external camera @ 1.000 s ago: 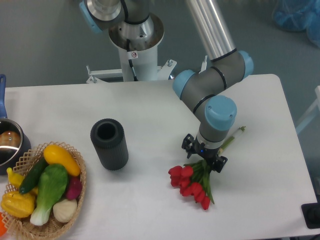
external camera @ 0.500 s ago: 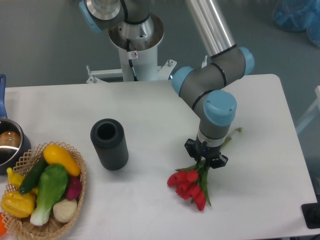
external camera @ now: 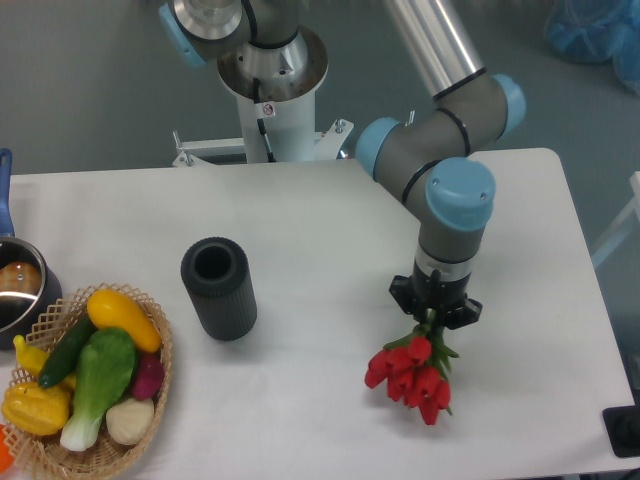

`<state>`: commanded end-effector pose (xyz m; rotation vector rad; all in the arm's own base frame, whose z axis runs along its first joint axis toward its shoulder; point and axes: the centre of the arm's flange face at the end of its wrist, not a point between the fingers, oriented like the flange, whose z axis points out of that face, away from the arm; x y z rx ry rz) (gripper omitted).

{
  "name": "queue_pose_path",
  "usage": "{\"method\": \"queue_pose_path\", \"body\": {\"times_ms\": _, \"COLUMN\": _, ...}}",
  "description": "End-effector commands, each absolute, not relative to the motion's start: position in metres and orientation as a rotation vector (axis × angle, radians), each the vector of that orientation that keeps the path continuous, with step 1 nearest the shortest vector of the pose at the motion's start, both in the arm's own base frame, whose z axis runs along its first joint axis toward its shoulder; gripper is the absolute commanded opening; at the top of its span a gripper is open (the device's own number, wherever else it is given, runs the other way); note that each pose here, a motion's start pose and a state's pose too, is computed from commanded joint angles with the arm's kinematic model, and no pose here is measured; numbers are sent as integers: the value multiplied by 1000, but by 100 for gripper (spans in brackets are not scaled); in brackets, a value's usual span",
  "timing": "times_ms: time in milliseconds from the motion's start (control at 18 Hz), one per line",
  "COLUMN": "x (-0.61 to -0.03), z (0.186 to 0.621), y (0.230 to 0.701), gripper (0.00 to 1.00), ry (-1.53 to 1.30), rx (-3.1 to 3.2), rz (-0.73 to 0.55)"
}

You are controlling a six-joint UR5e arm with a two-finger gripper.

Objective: Pick up the flowers from the table
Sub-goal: 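Lift the red tulip bouquet up off the table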

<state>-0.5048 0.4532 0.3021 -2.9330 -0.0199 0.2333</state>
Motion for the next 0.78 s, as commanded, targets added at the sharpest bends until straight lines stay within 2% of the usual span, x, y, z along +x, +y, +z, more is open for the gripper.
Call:
{"method": "queue_pose_path", "body": {"times_ms": 278, "x": -517, "z": 323, "y": 452, "gripper": 0, "ry": 126, "rx": -2936, "rz": 276}}
{"method": "queue_pose_path", "body": {"times_ms": 500, "x": -533, "z": 346, "y": 443, "gripper": 0, "ry": 171, "rx": -2953, "rz": 255}}
{"method": "queue_pose_path", "body": {"times_ms": 778, "x": -550, "z": 362, "y": 411, "gripper": 0, "ry": 215, "rx": -2961, "rz": 268}}
